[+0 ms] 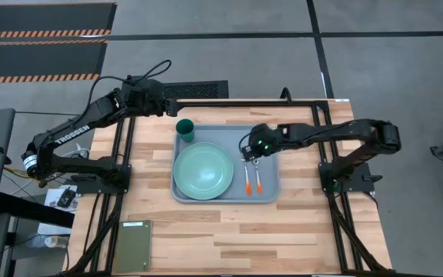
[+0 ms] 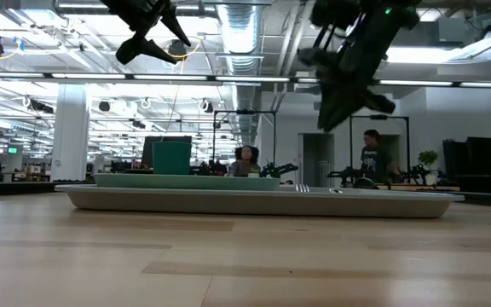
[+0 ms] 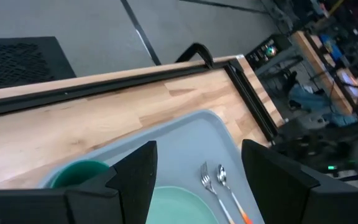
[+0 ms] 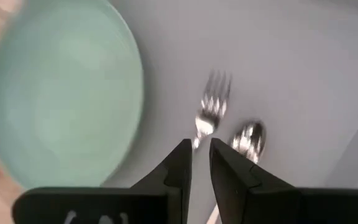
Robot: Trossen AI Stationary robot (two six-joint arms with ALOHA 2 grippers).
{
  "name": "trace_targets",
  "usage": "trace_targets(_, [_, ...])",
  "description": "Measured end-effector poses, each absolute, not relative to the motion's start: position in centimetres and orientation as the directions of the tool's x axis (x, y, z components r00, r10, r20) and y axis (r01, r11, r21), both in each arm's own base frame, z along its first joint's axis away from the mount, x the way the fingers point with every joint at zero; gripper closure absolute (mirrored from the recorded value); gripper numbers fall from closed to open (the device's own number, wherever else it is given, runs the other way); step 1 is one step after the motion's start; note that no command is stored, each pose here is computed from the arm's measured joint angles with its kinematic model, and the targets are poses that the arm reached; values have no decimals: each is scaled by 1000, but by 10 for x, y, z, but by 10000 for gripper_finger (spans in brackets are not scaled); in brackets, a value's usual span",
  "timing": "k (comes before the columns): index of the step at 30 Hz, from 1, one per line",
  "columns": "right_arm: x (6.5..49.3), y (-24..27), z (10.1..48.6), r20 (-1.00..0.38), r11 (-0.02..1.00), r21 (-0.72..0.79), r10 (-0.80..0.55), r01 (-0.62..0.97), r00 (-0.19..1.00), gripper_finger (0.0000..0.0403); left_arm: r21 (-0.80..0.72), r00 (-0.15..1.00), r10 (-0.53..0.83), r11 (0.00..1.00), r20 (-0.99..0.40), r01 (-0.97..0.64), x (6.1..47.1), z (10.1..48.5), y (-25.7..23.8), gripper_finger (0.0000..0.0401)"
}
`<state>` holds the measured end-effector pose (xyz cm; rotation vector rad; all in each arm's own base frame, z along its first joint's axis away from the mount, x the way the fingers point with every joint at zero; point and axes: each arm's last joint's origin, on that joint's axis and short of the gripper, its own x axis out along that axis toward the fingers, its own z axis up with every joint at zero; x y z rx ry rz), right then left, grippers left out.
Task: Pick and place plate/cup/fork/spoon on tray
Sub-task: Return to Home Position
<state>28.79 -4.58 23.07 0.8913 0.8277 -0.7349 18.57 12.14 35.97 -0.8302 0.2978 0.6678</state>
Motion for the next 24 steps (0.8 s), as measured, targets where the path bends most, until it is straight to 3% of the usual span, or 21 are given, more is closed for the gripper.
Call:
trace_targets(13, [228, -77, 307, -662, 609, 384, -342, 694, 667, 321, -598, 678, 550, 356, -488, -718, 189, 360, 117, 181])
trace_targets(19, [197, -91, 330, -573, 697, 407, -308, 590, 759, 321, -614, 645, 596, 299, -478, -731, 191, 360, 112, 181])
trace_targets(24, [177, -105, 354, -397, 807, 406, -266, 428, 878, 321, -642, 668, 572, 293, -476, -708, 197, 360, 102, 181])
